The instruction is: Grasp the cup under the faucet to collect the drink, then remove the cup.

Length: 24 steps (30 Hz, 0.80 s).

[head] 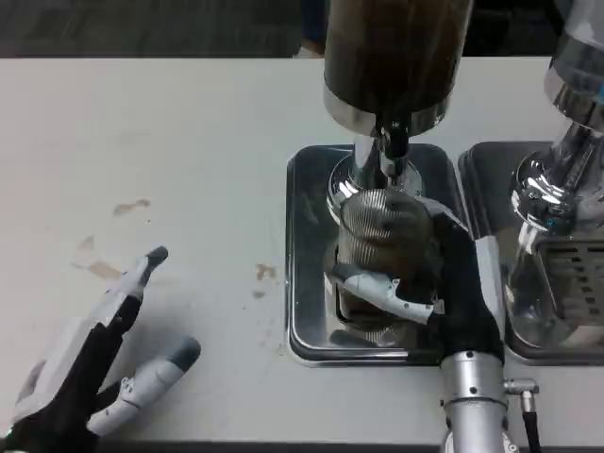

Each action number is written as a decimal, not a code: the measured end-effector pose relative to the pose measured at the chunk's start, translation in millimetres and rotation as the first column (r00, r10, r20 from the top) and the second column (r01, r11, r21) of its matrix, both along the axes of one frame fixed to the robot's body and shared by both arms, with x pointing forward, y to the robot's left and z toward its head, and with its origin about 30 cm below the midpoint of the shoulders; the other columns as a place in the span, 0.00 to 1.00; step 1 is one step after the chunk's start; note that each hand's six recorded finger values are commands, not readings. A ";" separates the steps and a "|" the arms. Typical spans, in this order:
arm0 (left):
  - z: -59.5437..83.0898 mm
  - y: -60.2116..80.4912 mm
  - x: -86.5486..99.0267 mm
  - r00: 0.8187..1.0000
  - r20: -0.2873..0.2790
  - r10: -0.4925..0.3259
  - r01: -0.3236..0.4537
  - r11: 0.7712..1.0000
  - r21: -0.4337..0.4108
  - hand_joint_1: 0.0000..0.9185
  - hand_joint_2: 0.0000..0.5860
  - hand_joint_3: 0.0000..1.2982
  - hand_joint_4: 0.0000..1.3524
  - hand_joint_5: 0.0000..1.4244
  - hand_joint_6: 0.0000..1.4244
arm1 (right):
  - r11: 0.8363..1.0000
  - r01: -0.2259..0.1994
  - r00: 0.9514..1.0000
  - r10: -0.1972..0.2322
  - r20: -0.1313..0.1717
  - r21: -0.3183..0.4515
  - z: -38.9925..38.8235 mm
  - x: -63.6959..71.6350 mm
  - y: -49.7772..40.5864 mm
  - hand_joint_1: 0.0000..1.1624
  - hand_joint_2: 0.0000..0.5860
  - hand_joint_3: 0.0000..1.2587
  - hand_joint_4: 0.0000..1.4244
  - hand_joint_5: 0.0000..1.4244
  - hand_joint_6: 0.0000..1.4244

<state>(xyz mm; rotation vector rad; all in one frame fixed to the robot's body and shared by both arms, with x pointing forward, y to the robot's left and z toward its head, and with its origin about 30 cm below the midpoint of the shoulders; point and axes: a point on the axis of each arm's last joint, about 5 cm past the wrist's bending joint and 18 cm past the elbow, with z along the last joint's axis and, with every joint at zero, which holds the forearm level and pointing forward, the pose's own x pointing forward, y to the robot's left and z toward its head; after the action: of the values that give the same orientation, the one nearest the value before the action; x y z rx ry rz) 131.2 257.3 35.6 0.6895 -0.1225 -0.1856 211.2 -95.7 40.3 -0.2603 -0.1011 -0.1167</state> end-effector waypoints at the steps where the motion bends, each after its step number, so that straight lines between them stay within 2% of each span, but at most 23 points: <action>1: 0.0 -0.2 0.3 1.000 0.000 -0.002 0.002 1.000 0.000 0.00 0.23 0.00 0.00 0.00 0.00 | 1.000 0.004 1.000 -0.004 0.002 0.001 0.0 -0.1 0.0 0.94 0.23 0.60 0.53 0.63 0.85; 12: -1.5 -3.1 0.6 0.999 -0.020 -0.030 0.030 1.000 -0.007 0.00 0.23 0.00 0.00 0.00 0.00 | 0.999 0.047 0.999 -0.046 0.020 -0.015 -2.0 -8.2 -2.0 0.92 0.28 0.63 0.54 0.65 0.88; 24: -0.8 -3.5 3.2 0.999 -0.014 -0.031 0.030 0.999 -0.017 0.00 0.23 0.00 0.00 0.00 0.00 | 0.998 0.056 0.998 -0.055 0.043 -0.012 0.8 -11.4 -4.9 0.92 0.31 0.64 0.56 0.66 0.91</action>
<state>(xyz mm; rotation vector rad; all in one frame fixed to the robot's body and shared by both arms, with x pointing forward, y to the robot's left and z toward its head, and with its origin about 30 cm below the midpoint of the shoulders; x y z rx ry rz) 134.4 253.8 34.8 0.6693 -0.1208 -0.2186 199.9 -100.6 41.1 -0.2740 -0.1370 -0.1770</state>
